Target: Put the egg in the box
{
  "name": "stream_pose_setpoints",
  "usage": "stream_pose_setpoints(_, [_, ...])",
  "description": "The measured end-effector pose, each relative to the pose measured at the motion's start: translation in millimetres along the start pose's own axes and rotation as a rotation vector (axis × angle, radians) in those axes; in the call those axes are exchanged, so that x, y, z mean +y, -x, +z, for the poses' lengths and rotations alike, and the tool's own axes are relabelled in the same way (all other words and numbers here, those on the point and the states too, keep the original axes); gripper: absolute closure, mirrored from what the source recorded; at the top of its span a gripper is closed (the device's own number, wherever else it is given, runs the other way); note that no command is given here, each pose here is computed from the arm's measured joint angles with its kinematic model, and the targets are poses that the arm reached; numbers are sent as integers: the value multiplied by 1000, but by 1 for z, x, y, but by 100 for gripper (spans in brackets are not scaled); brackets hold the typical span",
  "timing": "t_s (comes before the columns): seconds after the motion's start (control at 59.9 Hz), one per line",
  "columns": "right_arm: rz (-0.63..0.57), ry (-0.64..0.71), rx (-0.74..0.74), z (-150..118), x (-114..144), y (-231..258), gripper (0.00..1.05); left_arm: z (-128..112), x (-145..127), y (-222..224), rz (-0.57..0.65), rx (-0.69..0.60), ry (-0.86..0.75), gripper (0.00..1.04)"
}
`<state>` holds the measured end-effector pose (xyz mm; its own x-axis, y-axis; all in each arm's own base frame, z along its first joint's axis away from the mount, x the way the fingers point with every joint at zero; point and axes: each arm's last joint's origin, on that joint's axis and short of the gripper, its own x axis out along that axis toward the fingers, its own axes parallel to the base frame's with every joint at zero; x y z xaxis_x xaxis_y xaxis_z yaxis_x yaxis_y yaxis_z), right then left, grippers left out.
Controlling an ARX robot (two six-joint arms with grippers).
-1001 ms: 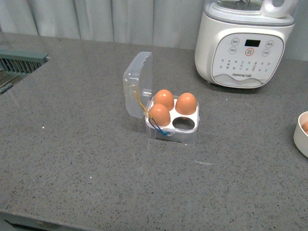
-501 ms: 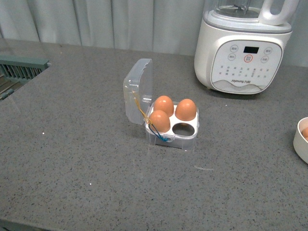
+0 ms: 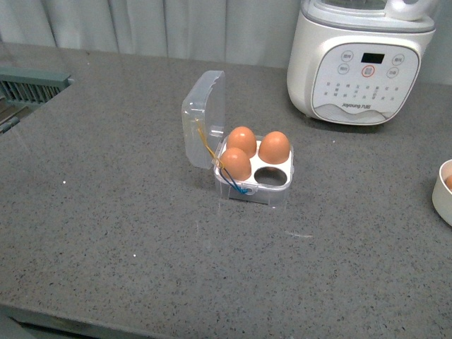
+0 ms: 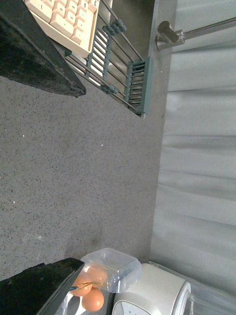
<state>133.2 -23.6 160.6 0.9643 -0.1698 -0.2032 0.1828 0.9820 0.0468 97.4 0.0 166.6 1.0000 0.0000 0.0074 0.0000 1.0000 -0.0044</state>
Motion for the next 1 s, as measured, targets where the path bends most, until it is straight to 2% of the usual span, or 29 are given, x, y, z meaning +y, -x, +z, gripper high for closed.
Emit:
stream_pose_setpoints(0.2, [98, 45, 0, 15, -8, -45, 9, 0, 0, 0, 0, 0, 0, 7])
stream_pose_setpoints(0.3, [139, 63, 107, 8, -11, -76, 9, 0, 0, 0, 0, 0, 0, 7])
stream_pose_setpoints(0.501, [228, 98, 206, -5, -13, -98, 9, 0, 0, 0, 0, 0, 0, 7])
stream_pose_setpoints(0.734, [230, 133, 231, -11, -17, -116, 9, 0, 0, 0, 0, 0, 0, 7])
stream_pose_setpoints(1.001, [260, 115, 270, -19, -18, -130, 9, 0, 0, 0, 0, 0, 0, 7])
